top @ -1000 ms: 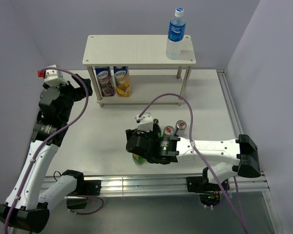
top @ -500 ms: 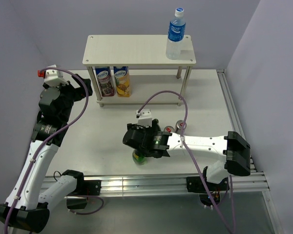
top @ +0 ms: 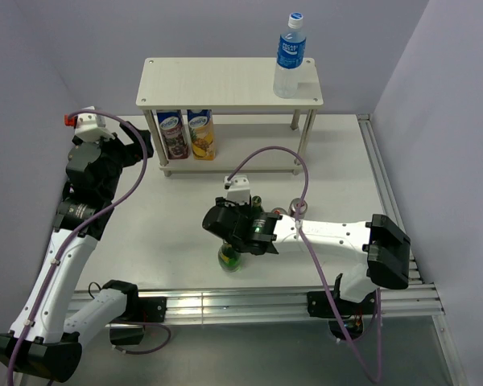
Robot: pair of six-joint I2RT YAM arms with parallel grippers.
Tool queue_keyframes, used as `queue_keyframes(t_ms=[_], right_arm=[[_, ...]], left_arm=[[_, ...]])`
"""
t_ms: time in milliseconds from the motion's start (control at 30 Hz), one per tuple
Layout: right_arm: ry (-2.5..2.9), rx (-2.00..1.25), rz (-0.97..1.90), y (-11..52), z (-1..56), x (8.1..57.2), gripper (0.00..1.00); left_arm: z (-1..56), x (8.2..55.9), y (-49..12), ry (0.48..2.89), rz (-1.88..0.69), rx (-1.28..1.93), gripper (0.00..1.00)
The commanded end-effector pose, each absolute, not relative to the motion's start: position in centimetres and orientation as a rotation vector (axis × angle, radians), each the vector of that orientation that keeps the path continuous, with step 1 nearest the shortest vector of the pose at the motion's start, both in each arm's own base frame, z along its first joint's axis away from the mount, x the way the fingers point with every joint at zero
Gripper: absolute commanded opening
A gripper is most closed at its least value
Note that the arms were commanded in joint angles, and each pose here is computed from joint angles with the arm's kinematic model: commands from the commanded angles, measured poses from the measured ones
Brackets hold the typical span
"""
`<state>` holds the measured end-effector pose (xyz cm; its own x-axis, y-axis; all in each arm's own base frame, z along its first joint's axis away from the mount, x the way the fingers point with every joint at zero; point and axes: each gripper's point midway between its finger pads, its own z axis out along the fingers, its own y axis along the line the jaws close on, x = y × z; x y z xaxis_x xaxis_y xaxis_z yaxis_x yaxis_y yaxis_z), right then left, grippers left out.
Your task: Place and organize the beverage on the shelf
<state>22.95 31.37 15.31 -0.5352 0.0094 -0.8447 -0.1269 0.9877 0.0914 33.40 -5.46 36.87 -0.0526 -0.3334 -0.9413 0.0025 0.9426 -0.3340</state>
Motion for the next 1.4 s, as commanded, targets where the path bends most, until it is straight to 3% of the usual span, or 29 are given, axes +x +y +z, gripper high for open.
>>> queue_keyframes(t_ms=[0, 433, 767, 1033, 1367], right_arm=[[2.064, -0.045, 0.206, 31.7, 19.6, 24.1, 0.00], [1.660, 0.006, 0.276, 29.9, 45.9, 28.0, 0.00], [1.401, 0.150, 0.158, 23.6, 59.3, 33.7, 0.00], [1.314, 0.223, 0.075, 19.6, 61.5, 36.1, 0.01], [1.371, 0.255, 0.079, 18.4, 58.6, 39.9, 0.00]], left_arm=[[38.0, 33.4, -5.3, 1.572, -0.270, -0.245, 0.99], [37.7, 33.5, -5.0, 1.576, -0.255, -0.253, 0.99], [37.9, 33.4, -5.0, 1.571, -0.255, -0.252, 0.99], [38.0, 33.4, -5.3, 1.570, -0.270, -0.247, 0.99], [37.8, 33.6, -5.3, 1.576, -0.270, -0.246, 0.99]])
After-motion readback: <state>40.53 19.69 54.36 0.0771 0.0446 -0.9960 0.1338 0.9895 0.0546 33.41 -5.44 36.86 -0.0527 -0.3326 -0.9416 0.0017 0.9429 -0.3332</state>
